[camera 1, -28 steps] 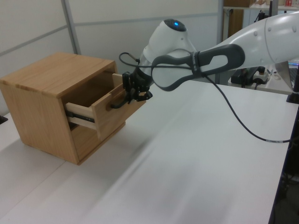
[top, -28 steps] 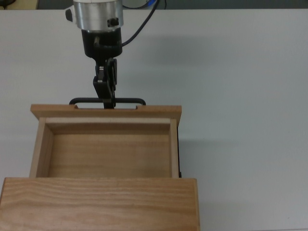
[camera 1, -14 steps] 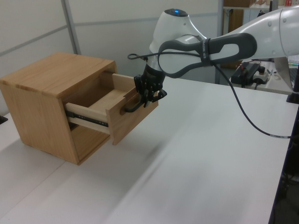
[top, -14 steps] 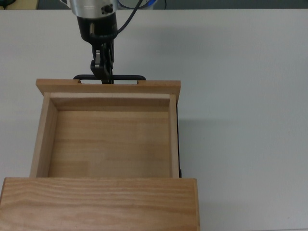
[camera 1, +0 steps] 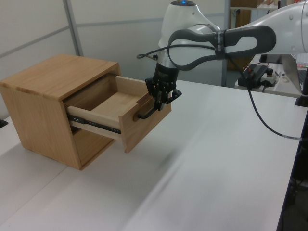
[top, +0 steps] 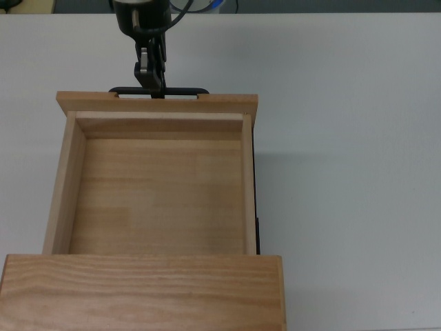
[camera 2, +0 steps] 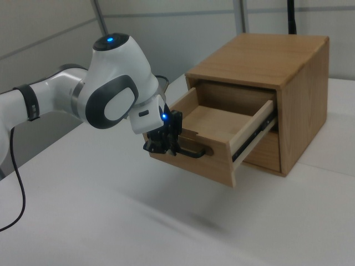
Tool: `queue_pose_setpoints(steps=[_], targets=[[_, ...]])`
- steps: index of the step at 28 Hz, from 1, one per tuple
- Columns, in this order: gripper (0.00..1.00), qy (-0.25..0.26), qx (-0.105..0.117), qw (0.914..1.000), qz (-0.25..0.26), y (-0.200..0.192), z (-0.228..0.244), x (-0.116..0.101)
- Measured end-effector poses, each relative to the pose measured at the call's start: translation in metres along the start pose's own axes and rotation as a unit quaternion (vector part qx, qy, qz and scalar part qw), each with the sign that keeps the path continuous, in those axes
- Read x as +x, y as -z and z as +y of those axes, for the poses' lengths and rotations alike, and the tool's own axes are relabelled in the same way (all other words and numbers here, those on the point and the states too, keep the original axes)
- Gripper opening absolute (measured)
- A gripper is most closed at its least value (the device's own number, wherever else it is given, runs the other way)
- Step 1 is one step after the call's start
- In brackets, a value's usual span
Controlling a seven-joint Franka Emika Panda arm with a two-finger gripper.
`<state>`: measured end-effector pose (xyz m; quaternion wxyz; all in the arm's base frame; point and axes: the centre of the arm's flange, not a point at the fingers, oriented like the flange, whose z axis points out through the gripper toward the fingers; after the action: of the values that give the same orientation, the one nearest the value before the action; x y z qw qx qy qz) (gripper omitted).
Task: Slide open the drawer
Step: 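Pull the handle outward, sliding the upper drawer out of the cabinet, then open the gripper, release the handle and lift away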
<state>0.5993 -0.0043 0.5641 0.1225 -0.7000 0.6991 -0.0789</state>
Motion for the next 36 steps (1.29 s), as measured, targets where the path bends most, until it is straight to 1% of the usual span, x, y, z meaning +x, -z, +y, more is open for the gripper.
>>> queue_pose_setpoints(steps=[3,4,7,9,12,14,15,18,19,20,21,22,23,24,26,29,30,31,33,34,35,36], targets=[[0.17,-0.001,0.002,1.0000,0.001,0.006,0.000,0.002],[0.12,-0.003,-0.001,1.0000,0.001,0.008,0.001,0.004],[0.12,-0.003,-0.004,1.0000,0.001,0.011,0.001,0.005],[0.23,-0.005,-0.006,1.0000,0.002,0.018,0.001,0.006],[0.33,-0.008,-0.010,0.9999,0.002,0.028,0.001,0.010],[0.42,-0.010,-0.011,0.9999,0.003,0.036,0.001,0.013],[0.44,-0.011,-0.011,0.9999,0.003,0.039,0.001,0.014],[0.54,-0.012,-0.015,0.9998,0.004,0.045,0.002,0.016],[0.58,-0.012,-0.019,0.9997,0.003,0.045,0.002,0.016],[0.67,-0.012,-0.024,0.9996,0.003,0.046,0.003,0.015],[0.67,-0.010,-0.026,0.9996,0.003,0.046,0.004,0.015],[0.73,-0.004,-0.031,0.9995,0.003,0.046,0.005,0.015],[0.76,0.003,-0.036,0.9994,0.002,0.047,0.007,0.015],[0.81,0.020,-0.047,0.9987,0.001,0.047,0.010,0.014],[0.87,0.047,-0.062,0.9970,-0.002,0.049,0.014,0.013],[0.96,0.104,-0.092,0.9903,-0.011,0.052,0.022,0.009],[1.00,0.133,-0.104,0.9855,-0.016,0.054,0.025,0.007],[1.00,0.152,-0.111,0.9819,-0.020,0.055,0.027,0.006],[1.00,0.206,-0.124,0.9703,-0.030,0.056,0.031,0.004],[1.00,0.233,-0.128,0.9633,-0.035,0.056,0.032,0.003],[1.00,0.268,-0.132,0.9534,-0.041,0.056,0.033,0.003],[1.00,0.288,-0.134,0.9472,-0.045,0.055,0.034,0.002]])
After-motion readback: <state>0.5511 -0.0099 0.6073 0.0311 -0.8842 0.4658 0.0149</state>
